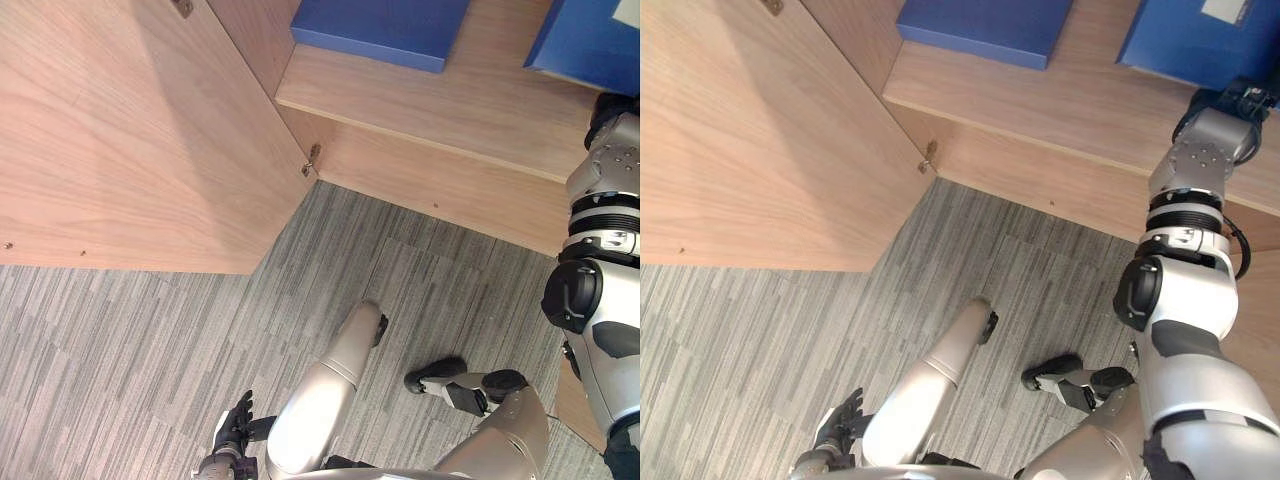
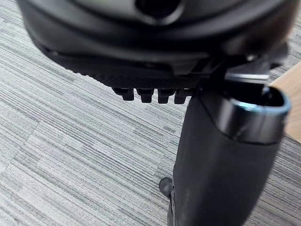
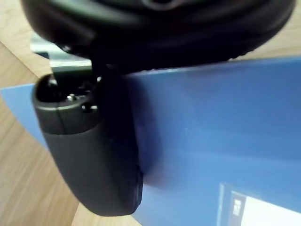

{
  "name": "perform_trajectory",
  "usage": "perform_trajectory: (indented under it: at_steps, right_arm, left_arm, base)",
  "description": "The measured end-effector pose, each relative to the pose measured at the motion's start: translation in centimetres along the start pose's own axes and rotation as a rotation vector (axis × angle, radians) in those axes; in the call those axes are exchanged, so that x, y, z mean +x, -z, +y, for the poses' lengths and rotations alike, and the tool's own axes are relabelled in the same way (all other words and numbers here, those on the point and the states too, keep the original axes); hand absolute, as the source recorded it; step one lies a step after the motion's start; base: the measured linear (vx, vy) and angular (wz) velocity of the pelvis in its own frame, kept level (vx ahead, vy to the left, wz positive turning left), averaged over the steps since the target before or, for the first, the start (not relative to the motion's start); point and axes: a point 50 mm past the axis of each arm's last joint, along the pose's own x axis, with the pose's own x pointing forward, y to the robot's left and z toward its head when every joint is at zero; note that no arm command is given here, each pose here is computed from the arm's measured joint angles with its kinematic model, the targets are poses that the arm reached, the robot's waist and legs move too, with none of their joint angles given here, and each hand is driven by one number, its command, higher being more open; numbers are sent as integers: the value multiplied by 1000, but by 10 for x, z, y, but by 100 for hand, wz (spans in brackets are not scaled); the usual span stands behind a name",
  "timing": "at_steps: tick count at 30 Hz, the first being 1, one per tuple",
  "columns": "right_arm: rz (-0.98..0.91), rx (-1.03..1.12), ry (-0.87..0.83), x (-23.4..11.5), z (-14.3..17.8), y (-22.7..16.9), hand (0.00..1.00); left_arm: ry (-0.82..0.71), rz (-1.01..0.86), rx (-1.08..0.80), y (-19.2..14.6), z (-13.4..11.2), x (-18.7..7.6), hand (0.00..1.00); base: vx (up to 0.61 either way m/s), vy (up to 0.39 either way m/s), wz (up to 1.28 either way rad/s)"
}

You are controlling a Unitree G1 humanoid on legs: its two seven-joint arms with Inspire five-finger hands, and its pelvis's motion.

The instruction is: Walk over to the cabinet, pick up the folder, carry it to the office cabinet, place the folder inside the office cabinet, then close the office cabinet door

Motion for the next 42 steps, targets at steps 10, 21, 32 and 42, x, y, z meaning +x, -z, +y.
perform_trajectory:
  at_steps: [10, 21, 32, 42]
  right_arm:
    - [4, -38, -24, -1, 6, 2, 100]
    - [112, -436, -85, -5, -5, 32, 100]
    - [198, -1445, -227, 6, -44, 30, 100]
    - [239, -2422, -359, 17, -88, -25, 100]
  left_arm:
    - [0, 0, 3, -1, -1, 1, 100]
    - [-6, -1, -7, -2, -2, 1, 100]
    - [17, -48, -14, -11, 0, 1, 100]
    - [75, -83, 68, -18, 10, -2, 100]
  base:
    - [48, -40, -4]
    - [108, -59, -7]
    - [122, -33, -7]
    - [57, -11, -5]
